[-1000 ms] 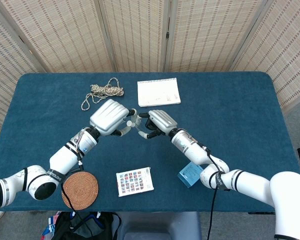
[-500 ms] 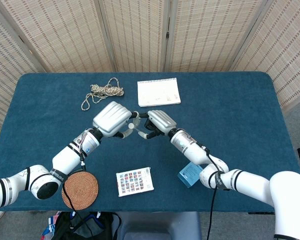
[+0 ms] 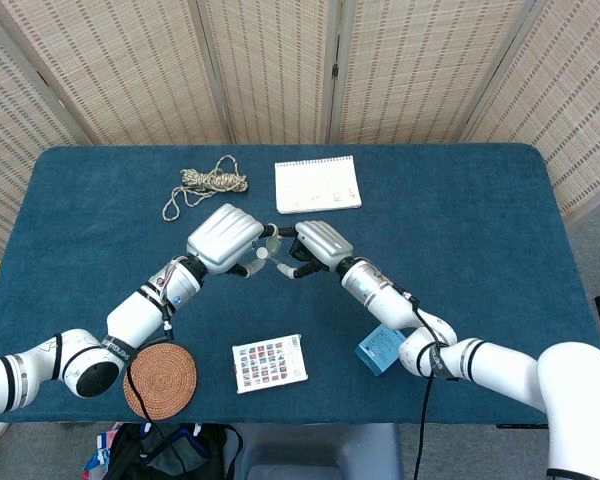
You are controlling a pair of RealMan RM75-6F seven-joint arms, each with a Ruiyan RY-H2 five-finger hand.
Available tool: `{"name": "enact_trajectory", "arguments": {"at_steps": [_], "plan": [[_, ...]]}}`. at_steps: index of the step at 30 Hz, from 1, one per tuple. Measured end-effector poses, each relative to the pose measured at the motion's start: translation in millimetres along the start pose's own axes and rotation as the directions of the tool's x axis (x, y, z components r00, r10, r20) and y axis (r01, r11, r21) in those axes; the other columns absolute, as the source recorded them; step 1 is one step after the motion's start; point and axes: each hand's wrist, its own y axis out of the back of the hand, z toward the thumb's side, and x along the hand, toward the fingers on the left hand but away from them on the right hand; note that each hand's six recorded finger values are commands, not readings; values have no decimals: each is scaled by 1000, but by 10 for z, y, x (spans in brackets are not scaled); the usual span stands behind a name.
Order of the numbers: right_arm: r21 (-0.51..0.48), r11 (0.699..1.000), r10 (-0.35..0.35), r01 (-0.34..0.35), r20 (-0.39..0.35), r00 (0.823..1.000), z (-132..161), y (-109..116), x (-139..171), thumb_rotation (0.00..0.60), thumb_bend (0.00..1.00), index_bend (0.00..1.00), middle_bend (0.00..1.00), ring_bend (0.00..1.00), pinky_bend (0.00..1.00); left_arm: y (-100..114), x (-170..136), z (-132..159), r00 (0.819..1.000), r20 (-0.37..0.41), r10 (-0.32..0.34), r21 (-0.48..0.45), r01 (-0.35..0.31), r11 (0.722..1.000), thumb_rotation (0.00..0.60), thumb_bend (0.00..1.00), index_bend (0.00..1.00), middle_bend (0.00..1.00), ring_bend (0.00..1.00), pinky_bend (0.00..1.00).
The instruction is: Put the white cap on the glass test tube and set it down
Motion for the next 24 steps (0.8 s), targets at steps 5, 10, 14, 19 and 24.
{"name": "enact_trajectory", "arguments": {"at_steps": [5,10,14,19,24], "plan": [[26,1000,4,-4,13,1000,-38,29,22,600,432,935,1000,1000,1000,-3,-18,-23,1000,-7,-2,-11,2,1000,600,340,142,989,984,1000],[58,998,10,-12,32,999,-88,86,76,600,432,935,1000,1000,1000,-3,-54,-77,1000,-20,-2,-32,1,999,600,336,55,974,975,1000],[118,993,20,-27,60,998,-143,217,158,600,432,937,1000,1000,1000,-2,-139,-222,998,-57,-2,-50,-1,999,600,335,53,956,962,1000],[224,971,59,-86,126,990,-226,396,279,600,432,945,1000,1000,1000,-17,-256,-398,994,-104,23,-39,-27,999,600,334,53,891,890,1000],[327,929,113,-174,197,974,-316,405,343,600,426,945,1000,1000,1000,-71,-415,-569,985,-152,83,45,-77,996,600,333,53,843,821,993]]}}
